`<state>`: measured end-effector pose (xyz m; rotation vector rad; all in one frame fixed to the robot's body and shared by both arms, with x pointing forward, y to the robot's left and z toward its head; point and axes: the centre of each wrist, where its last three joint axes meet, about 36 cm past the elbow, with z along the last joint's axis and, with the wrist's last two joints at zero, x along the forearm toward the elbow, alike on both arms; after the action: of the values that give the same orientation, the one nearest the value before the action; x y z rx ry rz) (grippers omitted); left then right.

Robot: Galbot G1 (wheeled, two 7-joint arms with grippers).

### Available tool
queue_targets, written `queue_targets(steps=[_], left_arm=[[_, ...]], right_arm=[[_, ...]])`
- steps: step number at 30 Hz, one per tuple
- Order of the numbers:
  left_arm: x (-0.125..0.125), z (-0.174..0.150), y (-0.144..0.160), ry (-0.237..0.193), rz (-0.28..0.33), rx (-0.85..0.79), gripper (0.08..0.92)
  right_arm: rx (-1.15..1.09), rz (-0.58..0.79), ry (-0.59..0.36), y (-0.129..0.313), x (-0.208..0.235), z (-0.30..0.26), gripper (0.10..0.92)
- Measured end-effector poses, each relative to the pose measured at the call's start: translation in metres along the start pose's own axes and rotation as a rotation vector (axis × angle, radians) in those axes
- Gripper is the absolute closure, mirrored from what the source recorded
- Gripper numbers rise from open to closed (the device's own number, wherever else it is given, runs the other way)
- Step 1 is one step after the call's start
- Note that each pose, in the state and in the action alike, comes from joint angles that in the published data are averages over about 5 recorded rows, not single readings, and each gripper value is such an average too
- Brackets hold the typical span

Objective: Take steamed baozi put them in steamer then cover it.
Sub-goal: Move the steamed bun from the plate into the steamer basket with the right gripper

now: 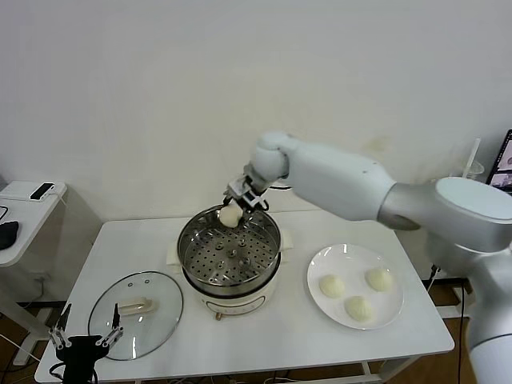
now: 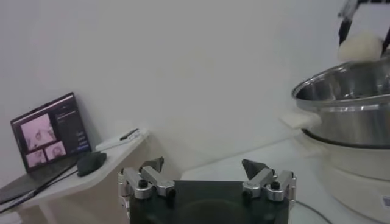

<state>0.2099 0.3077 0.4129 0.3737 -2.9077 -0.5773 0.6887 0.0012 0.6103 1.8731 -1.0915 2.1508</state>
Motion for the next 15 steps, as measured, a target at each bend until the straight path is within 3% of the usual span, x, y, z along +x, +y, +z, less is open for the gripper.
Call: queue_targets(steps=[15], left_arm=[[0.002,-0.003,0.005,-0.005,-0.018,-0.007,0.177]], right_arm=[[0.248,-0.018,0.031,0.001,-0.040,-0.005,0.414]])
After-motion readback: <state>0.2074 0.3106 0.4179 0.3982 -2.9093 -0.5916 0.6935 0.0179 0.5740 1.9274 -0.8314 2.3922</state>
